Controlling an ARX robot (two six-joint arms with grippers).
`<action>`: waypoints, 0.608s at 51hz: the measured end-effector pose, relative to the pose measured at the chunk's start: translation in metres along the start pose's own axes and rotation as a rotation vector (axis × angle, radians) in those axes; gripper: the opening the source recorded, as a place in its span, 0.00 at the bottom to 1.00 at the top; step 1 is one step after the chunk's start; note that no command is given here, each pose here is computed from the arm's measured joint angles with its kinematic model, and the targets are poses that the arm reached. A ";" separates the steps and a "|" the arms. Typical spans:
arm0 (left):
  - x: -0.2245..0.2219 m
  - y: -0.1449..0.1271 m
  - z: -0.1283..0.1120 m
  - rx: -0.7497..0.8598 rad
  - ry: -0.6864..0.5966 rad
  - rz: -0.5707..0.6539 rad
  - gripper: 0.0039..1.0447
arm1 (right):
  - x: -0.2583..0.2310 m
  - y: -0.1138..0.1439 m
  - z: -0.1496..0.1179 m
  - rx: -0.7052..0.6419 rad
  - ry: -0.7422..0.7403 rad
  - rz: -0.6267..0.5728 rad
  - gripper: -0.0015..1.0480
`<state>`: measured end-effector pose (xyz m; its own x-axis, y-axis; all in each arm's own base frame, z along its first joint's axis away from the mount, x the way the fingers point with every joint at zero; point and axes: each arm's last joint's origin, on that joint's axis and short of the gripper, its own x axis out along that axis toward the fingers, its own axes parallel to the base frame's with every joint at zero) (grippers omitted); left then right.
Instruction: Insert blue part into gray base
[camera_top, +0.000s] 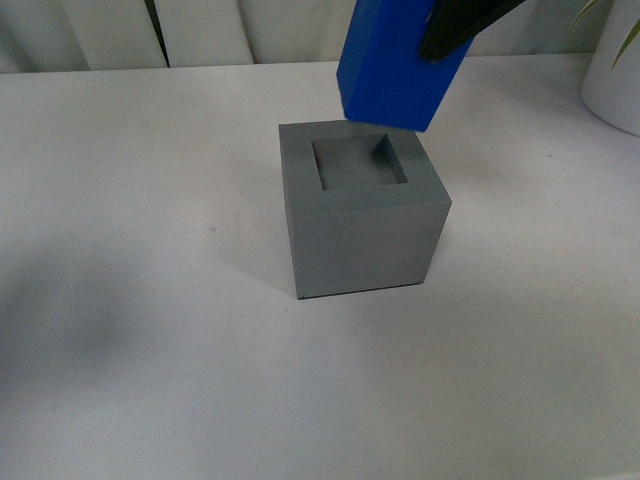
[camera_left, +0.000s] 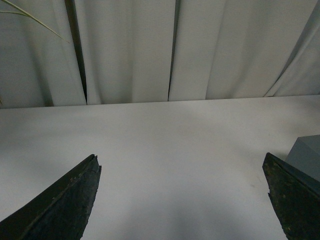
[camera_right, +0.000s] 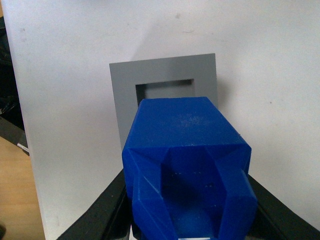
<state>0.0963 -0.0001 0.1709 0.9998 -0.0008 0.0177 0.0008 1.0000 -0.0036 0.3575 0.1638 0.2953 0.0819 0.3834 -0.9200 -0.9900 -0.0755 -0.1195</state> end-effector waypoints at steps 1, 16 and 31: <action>0.000 0.000 0.000 0.000 0.000 0.000 0.94 | 0.001 0.000 0.001 -0.002 0.002 0.003 0.44; 0.000 0.000 0.000 0.000 0.000 0.000 0.94 | 0.031 -0.004 0.011 -0.027 0.049 0.052 0.44; 0.000 0.000 0.000 0.000 0.000 0.000 0.94 | 0.039 -0.010 0.009 -0.023 0.073 0.057 0.44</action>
<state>0.0963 -0.0001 0.1709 0.9998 -0.0011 0.0177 0.0012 1.0000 -0.0036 0.3692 0.1879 0.2635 0.0344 0.3098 -0.9502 -0.9904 -0.1170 -0.0740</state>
